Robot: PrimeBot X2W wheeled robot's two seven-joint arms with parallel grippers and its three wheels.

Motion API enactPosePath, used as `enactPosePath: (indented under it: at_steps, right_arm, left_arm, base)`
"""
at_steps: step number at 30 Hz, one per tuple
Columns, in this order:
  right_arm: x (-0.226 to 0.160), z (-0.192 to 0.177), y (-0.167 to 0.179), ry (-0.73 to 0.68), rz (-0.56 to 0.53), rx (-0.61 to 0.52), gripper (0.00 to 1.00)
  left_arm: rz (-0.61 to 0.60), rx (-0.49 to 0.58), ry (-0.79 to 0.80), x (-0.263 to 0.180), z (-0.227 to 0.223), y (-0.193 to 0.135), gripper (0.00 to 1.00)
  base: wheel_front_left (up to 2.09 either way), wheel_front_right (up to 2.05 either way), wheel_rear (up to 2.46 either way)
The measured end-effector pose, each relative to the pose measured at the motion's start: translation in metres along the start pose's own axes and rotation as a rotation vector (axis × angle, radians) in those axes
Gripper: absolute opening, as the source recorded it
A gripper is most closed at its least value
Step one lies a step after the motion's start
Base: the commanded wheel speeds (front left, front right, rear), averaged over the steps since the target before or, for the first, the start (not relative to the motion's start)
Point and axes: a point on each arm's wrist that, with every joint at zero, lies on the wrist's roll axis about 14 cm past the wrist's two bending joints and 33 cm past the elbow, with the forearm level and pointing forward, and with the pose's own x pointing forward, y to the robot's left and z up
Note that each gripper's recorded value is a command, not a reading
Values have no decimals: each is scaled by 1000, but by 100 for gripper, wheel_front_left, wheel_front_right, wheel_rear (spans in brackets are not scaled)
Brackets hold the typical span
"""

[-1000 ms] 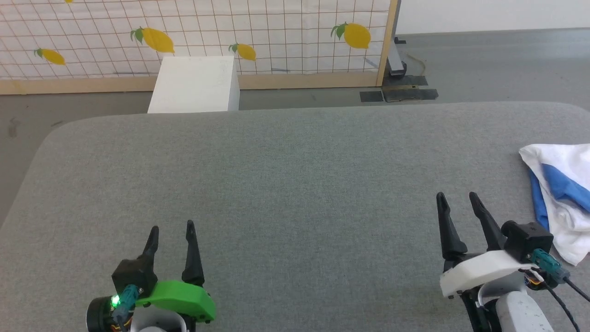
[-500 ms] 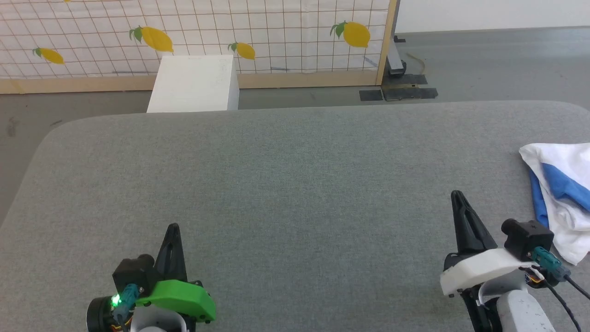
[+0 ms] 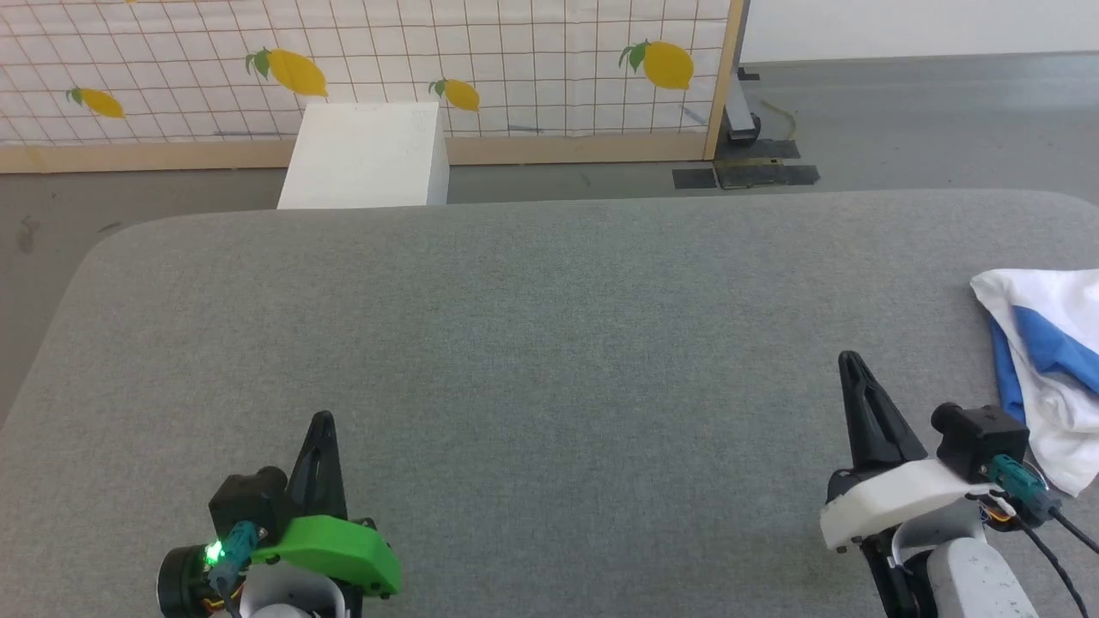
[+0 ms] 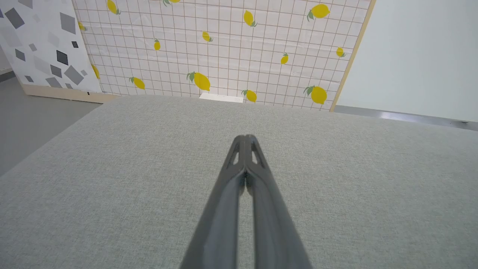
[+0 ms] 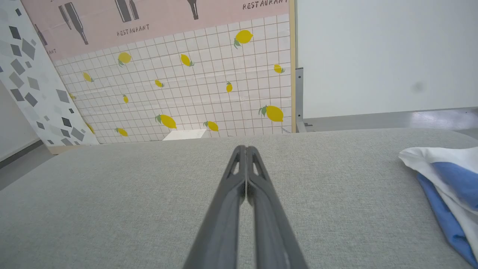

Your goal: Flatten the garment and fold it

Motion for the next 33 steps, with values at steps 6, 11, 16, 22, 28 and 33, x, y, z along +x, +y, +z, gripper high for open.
enactPosePath:
  at_steps: [6, 11, 16, 22, 28, 33]
  right_arm:
    - [-1, 0, 1, 4, 5, -10, 0]
    - [-2, 0, 3, 10, 9, -17, 0]
    - [-1, 3, 4, 8, 15, -26, 0]
    - [-2, 2, 6, 18, 20, -38, 0]
    - [-3, 3, 7, 21, 26, -52, 0]
    - [-2, 5, 8, 19, 31, -61, 0]
  left_arm:
    - [-3, 18, 3, 0, 2, 0, 0]
    - [-2, 25, 2, 0, 3, 1, 0]
    - [-8, 30, 3, 0, 5, 0, 0]
    - [-7, 38, 4, 0, 6, 1, 0]
    - [-6, 45, 3, 0, 8, 2, 0]
    - [-8, 48, 6, 0, 10, 2, 0]
  base:
    - [0, 0, 0]
    - [0, 0, 0]
    - [0, 0, 0]
    - [0, 0, 0]
    - [0, 0, 0]
    - [0, 0, 0]
